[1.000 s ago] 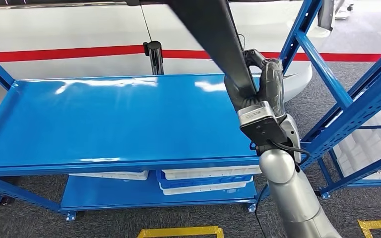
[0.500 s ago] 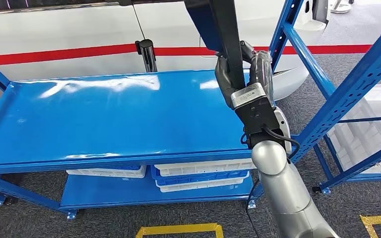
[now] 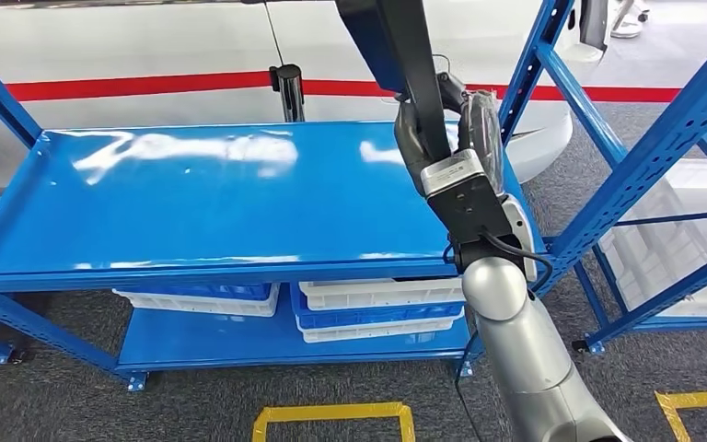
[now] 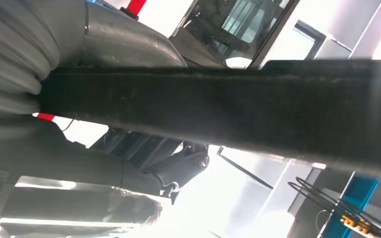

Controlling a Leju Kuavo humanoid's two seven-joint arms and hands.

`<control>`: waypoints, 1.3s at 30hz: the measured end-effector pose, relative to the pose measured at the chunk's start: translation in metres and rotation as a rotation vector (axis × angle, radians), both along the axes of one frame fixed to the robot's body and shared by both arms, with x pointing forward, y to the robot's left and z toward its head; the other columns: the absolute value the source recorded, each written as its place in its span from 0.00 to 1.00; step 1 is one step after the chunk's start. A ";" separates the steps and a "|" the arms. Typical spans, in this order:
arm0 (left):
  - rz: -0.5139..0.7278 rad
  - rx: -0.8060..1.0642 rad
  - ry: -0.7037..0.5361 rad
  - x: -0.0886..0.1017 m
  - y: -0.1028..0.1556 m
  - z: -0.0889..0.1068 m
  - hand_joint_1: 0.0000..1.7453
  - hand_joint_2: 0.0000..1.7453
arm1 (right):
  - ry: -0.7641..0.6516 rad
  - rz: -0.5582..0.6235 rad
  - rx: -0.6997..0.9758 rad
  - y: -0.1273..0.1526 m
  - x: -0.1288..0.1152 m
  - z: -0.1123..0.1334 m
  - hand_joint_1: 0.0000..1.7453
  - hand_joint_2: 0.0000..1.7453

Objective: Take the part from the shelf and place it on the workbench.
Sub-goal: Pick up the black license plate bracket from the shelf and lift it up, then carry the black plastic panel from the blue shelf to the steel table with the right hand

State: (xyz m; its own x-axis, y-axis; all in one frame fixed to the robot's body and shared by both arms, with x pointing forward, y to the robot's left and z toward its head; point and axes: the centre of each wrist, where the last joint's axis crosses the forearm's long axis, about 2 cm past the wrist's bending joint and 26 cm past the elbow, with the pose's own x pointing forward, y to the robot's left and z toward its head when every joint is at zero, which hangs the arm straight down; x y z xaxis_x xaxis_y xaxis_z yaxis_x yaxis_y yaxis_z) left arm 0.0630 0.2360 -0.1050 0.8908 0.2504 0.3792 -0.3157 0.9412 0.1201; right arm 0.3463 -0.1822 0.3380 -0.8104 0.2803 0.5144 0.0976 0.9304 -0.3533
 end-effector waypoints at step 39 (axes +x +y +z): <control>0.146 -0.040 0.010 -0.001 -0.005 0.000 0.00 1.00 | 0.085 -0.086 -0.038 -0.018 0.016 -0.025 1.00 1.00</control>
State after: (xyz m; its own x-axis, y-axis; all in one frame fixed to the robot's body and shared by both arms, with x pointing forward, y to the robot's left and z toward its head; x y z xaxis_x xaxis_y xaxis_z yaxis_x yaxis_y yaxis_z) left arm 0.0619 0.2311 -0.1048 0.8477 0.3921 0.3573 -0.4484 0.8895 0.0877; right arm 0.3625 -0.1999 0.3131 -0.7366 0.3670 0.5681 0.1443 0.9059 -0.3981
